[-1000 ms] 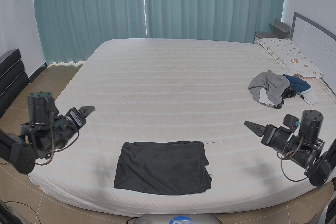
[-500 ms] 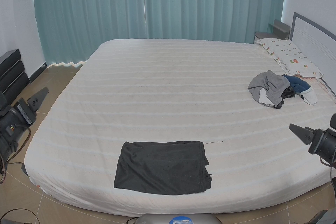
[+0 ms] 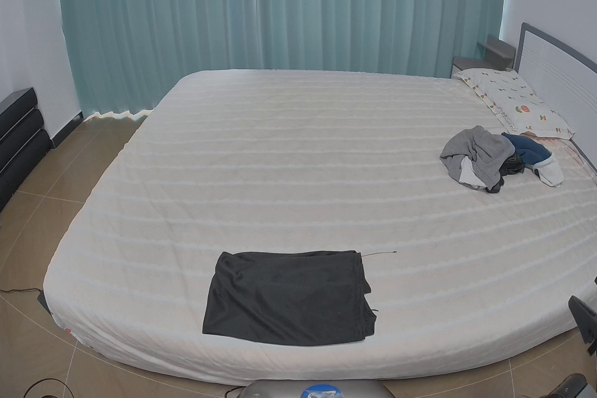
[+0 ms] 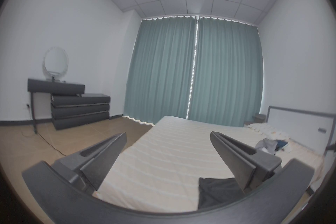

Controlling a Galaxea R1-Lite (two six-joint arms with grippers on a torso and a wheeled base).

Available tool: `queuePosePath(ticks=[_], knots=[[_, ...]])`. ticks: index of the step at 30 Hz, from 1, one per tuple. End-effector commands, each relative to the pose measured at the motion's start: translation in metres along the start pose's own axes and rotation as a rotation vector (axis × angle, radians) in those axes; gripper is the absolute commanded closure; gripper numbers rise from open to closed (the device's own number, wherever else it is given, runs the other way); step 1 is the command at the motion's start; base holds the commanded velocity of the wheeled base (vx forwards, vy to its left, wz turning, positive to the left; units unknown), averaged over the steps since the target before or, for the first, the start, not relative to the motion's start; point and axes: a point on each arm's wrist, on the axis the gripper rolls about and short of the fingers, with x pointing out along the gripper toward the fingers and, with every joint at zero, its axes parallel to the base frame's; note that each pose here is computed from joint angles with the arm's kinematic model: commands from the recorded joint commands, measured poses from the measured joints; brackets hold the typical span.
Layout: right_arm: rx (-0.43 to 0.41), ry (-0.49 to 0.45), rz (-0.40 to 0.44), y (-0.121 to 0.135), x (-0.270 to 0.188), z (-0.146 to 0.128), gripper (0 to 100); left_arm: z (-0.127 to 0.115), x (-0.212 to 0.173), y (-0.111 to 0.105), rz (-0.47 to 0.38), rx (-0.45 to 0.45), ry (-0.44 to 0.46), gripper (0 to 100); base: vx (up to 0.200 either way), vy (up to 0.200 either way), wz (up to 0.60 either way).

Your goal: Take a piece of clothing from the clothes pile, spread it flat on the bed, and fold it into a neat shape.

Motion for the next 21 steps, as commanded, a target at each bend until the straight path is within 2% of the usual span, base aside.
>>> queuePosePath(ticks=[1, 3, 4, 9, 12, 14, 15, 17, 21], knots=[[-0.062, -0.135, -0.033, 0.002, -0.029, -0.030, 0, -0.024, -0.046, 0.017, 0.070, 0.056, -0.136, 0, 0.000, 0.000, 0.00], [-0.092, -0.142, 0.019, 0.003, -0.029, -0.038, 0, -0.030, -0.047, 0.016, 0.067, 0.074, -0.141, 0, 0.000, 0.000, 0.00], [-0.113, -0.134, 0.017, 0.003, -0.027, -0.040, 0, -0.032, -0.048, 0.016, 0.067, 0.080, -0.145, 0, 0.000, 0.000, 0.00], [-0.136, -0.148, -0.041, 0.001, -0.022, -0.044, 0, -0.047, -0.049, 0.015, 0.033, 0.097, -0.151, 0, 0.000, 0.000, 0.00], [-0.160, -0.203, -0.070, -0.002, -0.012, -0.051, 0, -0.059, -0.043, 0.015, 0.032, 0.095, -0.142, 0, 0.000, 0.000, 0.00], [-0.199, -0.250, -0.081, -0.005, 0.001, -0.065, 0, -0.074, -0.036, 0.015, 0.032, 0.104, -0.142, 0, 0.000, 0.000, 0.00], [-0.220, -0.264, -0.088, -0.005, 0.001, -0.065, 0, -0.081, -0.033, 0.015, 0.032, 0.110, -0.143, 0, 0.000, 0.000, 0.00], [-0.226, -0.254, -0.077, -0.005, 0.001, -0.065, 0, -0.091, -0.030, 0.015, 0.038, 0.145, -0.143, 0, 0.000, 0.000, 0.00], [-0.232, -0.223, -0.079, -0.005, 0.002, -0.069, 0, -0.092, -0.030, 0.015, 0.071, 0.166, -0.130, 0, 0.000, 0.000, 0.00]])
